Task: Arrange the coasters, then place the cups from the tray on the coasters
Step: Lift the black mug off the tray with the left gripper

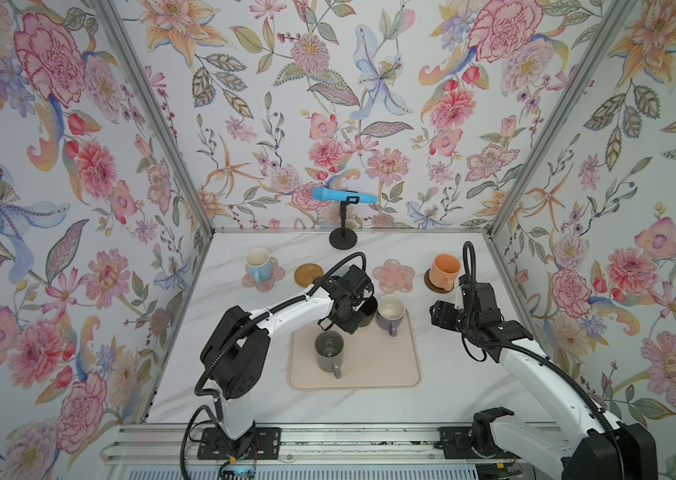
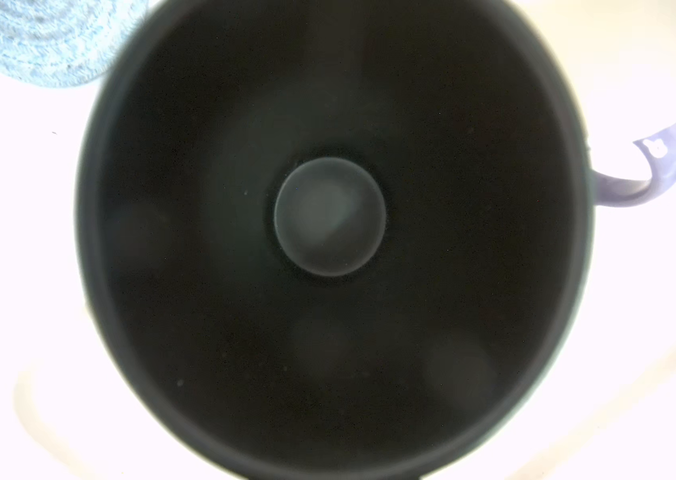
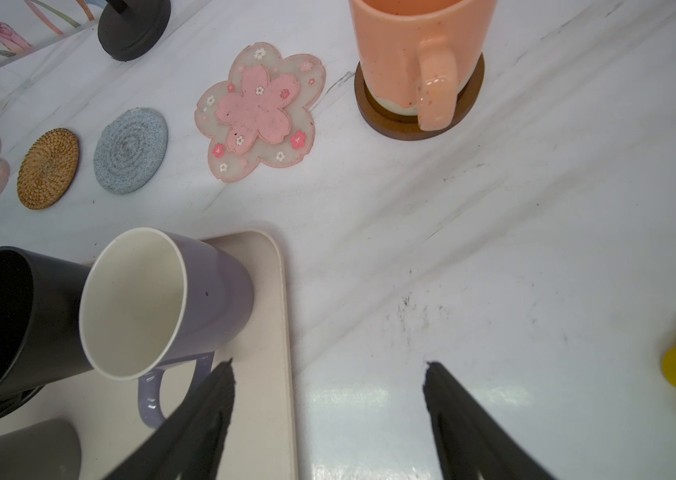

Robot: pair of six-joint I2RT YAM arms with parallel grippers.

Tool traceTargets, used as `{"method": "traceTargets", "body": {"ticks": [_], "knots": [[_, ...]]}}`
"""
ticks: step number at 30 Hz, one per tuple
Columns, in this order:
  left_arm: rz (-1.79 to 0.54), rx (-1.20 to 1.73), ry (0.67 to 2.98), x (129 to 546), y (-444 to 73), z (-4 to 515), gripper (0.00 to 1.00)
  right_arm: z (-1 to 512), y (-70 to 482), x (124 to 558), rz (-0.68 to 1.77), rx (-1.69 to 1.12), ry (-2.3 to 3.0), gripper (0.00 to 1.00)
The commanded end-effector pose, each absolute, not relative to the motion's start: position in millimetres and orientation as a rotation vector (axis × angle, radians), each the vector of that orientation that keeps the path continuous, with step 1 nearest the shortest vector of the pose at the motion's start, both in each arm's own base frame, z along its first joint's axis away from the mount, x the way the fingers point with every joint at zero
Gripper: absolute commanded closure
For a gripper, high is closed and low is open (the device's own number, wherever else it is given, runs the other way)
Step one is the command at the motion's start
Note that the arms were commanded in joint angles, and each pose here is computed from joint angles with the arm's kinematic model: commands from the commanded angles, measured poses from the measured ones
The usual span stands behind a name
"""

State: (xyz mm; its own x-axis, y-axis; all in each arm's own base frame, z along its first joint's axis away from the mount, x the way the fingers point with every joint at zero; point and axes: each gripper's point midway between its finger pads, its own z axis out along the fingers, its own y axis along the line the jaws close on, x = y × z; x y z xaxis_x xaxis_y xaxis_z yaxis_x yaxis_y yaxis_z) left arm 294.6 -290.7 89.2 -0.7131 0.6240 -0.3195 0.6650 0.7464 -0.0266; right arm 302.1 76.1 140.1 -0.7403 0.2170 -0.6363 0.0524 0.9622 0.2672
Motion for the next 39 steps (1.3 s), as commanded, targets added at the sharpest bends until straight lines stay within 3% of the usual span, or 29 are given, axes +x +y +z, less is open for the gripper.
{"method": "traceTargets", "body": {"ticks": [1, 39], "knots": [[-0.203, 0.957, 2.552, 312.2, -292.4, 124.9, 0.93, 139.7, 74.2, 298.4, 0.302, 0.192, 2.405, 0.26], [-0.253, 0.633, 2.478, 343.9, -235.4, 174.2, 0.99, 141.0, 80.4, 295.5, 0.362, 0.219, 2.406, 0.26]]}}
